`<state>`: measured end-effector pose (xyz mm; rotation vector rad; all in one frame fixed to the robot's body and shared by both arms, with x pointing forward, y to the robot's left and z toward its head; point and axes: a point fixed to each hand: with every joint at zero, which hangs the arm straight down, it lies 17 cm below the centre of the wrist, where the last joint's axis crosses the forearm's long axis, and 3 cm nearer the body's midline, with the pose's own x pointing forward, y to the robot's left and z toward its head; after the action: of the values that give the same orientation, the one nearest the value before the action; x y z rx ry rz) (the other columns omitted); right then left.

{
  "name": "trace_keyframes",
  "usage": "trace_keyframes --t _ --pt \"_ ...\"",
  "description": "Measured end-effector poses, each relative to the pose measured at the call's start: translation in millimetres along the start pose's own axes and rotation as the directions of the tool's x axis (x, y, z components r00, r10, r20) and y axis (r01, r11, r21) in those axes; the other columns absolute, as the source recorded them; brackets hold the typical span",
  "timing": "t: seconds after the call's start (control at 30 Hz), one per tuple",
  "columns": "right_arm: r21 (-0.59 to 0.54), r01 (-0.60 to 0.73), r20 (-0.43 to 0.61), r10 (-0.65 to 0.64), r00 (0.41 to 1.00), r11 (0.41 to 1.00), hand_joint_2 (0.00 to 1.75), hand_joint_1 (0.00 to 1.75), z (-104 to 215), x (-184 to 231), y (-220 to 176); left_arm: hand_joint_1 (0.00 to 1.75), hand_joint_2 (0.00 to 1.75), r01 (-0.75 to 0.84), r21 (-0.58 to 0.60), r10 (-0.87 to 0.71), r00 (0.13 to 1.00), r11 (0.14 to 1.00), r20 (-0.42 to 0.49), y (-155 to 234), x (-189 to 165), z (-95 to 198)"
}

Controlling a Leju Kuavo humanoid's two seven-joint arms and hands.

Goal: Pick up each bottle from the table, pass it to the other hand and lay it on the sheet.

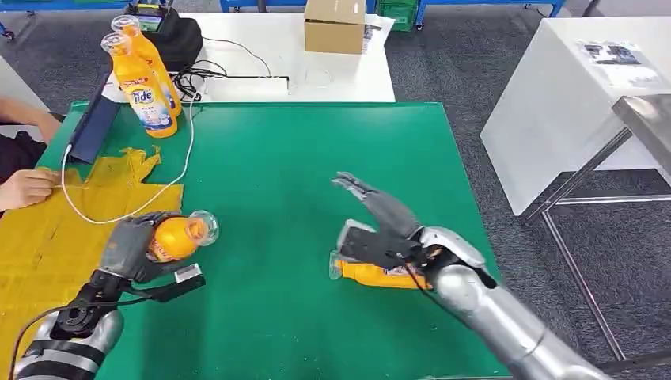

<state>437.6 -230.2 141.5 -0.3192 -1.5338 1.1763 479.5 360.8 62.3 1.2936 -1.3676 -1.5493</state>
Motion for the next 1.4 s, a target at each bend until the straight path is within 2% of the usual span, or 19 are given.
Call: trace_keyframes --t 0.17,0.3,0.37,0.4,0.47,0.5,0.67,0.8,1.03,1.4 --pt "0.000 -0.045 -0.059 0.045 0.997 0.999 1.75 0.00 42.1 -32.0 -17.8 1.75 1.75 0.081 -0.069 -0.081 0.997 0.994 -0.008 -19.6 -21.3 12.3" --pt "0.077 -0.061 -0.106 0.069 0.992 0.995 1.75 0.00 75.0 -53.5 -25.5 1.75 1.75 0.141 -0.134 -0.140 0.990 0.981 0.018 -36.3 -32.1 20.1" --pt "0.151 -0.085 -0.149 0.107 0.983 0.985 1.75 0.00 96.2 -69.2 -31.5 1.75 1.75 0.184 -0.179 -0.178 0.983 0.967 0.049 -48.5 -35.7 22.0" --pt "0.175 -0.098 -0.163 0.127 0.978 0.980 1.75 0.00 101.7 -74.7 -33.5 0.52 1.75 0.193 -0.191 -0.185 0.981 0.962 0.058 -51.3 -35.8 20.5" --pt "0.204 -0.119 -0.181 0.157 0.971 0.972 1.75 0.00 108.9 -82.3 -35.5 0.52 1.75 0.202 -0.207 -0.192 0.979 0.957 0.066 -54.4 -36.5 17.1" --pt "0.218 -0.139 -0.193 0.182 0.964 0.966 1.75 0.00 113.3 -87.9 -36.2 0.00 1.75 0.208 -0.213 -0.198 0.978 0.955 0.069 -56.2 -37.3 14.8" --pt "0.251 -0.203 -0.210 0.258 0.943 0.947 1.75 0.00 117.5 -98.2 -32.6 0.00 1.75 0.224 -0.225 -0.214 0.974 0.948 0.071 -58.4 -37.8 7.9" --pt "0.297 -0.262 -0.219 0.332 0.917 0.918 1.75 0.00 115.0 -117.2 0.3 0.00 1.75 0.220 -0.239 -0.208 0.975 0.946 0.077 -58.3 -31.2 -4.0" --pt "0.345 -0.222 -0.213 0.306 0.928 0.912 1.75 0.00 114.4 -122.0 35.8 0.00 1.75 0.219 -0.247 -0.203 0.975 0.944 0.090 -59.7 -25.1 -9.9" --pt "0.364 -0.207 -0.217 0.299 0.929 0.908 1.75 0.00 115.0 -125.2 45.9 0.00 1.75 0.220 -0.253 -0.202 0.975 0.942 0.095 -61.4 -23.7 -10.4"
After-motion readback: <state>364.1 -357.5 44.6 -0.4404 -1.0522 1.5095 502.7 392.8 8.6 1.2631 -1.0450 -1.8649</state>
